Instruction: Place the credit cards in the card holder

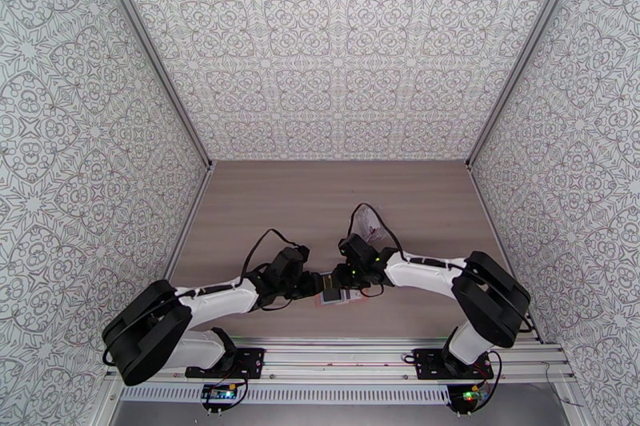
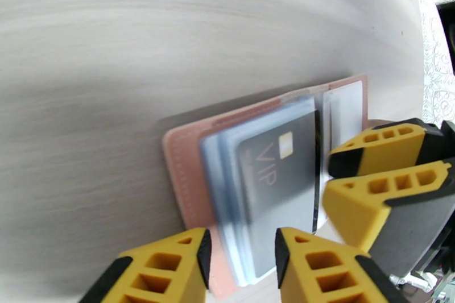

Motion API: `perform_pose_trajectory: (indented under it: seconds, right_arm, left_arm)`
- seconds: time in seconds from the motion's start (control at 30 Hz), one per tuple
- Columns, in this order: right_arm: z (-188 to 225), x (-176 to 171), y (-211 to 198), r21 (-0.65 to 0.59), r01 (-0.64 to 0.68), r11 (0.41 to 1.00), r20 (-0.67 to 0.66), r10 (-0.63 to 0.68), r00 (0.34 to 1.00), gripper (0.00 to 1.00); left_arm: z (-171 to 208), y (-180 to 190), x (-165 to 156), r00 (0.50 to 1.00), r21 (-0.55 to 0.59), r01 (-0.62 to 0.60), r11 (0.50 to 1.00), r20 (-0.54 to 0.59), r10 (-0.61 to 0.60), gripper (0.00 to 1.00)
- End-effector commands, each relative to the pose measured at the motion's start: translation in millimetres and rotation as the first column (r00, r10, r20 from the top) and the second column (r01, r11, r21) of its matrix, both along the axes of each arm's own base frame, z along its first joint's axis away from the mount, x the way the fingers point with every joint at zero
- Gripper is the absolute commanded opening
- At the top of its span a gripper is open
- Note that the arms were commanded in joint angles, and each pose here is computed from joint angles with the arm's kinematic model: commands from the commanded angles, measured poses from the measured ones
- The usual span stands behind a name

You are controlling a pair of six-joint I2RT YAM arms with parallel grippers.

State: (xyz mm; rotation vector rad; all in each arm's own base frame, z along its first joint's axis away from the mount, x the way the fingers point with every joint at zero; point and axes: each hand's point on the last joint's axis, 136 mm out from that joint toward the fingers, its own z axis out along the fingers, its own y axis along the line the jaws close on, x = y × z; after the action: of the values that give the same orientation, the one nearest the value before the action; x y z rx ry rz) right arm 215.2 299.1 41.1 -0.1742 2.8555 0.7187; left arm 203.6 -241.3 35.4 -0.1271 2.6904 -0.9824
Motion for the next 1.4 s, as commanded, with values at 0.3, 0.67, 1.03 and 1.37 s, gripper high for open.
perform_pose_trajectory:
  seconds: [0.3,0.67,1.03,1.37]
  right_arm:
    - [-6,-5,0,0.008,0.002,1.0,-0.018,-0.002,1.0,0.22]
    - [-21,-21,14,0.069,-0.001,0.998,-0.08,0.007,0.997,0.21]
    - [-17,-24,27,0.132,0.007,0.991,-0.103,0.007,0.995,0.26]
    - [-4,-12,12,0.029,-0.001,1.0,-0.026,0.001,1.0,0.27]
  left_arm:
    - [1,13,-2,1.0,0.01,-0.025,1.0,-0.004,0.025,0.39]
    - [0,14,-1,1.0,0.008,-0.029,1.0,-0.004,0.029,0.39]
    - [2,14,-1,1.0,0.006,-0.027,1.0,-0.002,0.027,0.39]
    - [4,13,1,1.0,0.005,-0.025,1.0,-0.003,0.025,0.39]
